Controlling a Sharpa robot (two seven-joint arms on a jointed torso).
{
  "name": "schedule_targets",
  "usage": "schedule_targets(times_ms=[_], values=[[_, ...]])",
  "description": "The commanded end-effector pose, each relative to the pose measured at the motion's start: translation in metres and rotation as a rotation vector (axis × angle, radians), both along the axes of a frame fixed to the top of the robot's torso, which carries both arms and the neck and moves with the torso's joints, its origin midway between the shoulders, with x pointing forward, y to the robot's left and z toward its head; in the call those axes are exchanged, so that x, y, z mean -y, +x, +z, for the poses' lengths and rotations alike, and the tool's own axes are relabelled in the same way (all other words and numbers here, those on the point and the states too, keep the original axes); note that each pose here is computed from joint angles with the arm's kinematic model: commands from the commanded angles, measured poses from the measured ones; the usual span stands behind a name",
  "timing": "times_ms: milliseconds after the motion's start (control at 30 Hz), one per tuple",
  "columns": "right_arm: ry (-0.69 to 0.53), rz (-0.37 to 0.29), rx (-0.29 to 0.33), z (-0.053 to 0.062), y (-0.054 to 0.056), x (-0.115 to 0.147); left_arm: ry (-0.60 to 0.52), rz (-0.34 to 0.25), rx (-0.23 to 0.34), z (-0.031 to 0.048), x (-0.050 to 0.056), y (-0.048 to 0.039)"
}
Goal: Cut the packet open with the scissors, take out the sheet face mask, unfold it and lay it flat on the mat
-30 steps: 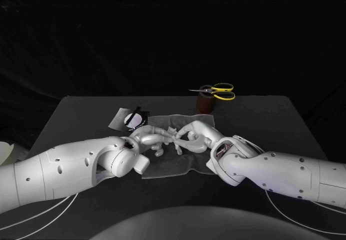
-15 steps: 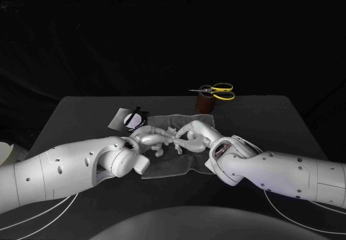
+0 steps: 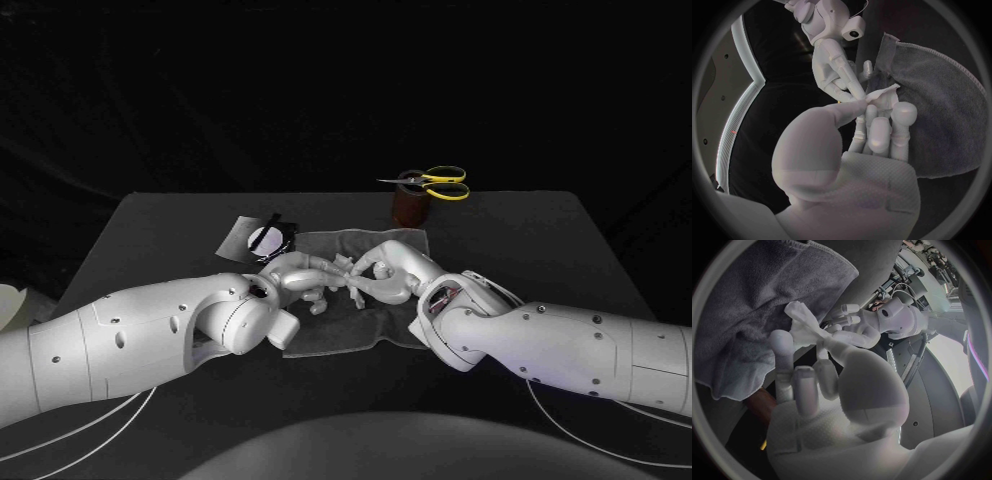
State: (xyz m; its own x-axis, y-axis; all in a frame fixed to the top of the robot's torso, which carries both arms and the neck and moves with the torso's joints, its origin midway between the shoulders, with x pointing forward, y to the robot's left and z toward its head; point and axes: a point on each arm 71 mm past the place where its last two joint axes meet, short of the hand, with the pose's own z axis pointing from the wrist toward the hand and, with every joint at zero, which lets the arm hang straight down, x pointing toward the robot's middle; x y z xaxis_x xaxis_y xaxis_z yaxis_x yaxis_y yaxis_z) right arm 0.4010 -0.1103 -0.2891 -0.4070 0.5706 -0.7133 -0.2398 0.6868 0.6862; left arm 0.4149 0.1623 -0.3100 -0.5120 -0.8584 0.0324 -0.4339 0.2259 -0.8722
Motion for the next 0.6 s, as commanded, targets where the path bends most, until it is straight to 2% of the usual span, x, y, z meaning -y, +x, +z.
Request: schedule_targets(times_ms=[33, 600], values=[[0.004, 0.011, 0.023, 0.0025, -0.001, -0.0033, -0.011, -0.027, 0.0, 0.0013, 0.0053, -0.0017], [0.035, -0.025, 0.06, 0.005, -0.0007, 0.001, 0.003, -0.016, 0.002, 0.0008, 0.0033, -0.0011]])
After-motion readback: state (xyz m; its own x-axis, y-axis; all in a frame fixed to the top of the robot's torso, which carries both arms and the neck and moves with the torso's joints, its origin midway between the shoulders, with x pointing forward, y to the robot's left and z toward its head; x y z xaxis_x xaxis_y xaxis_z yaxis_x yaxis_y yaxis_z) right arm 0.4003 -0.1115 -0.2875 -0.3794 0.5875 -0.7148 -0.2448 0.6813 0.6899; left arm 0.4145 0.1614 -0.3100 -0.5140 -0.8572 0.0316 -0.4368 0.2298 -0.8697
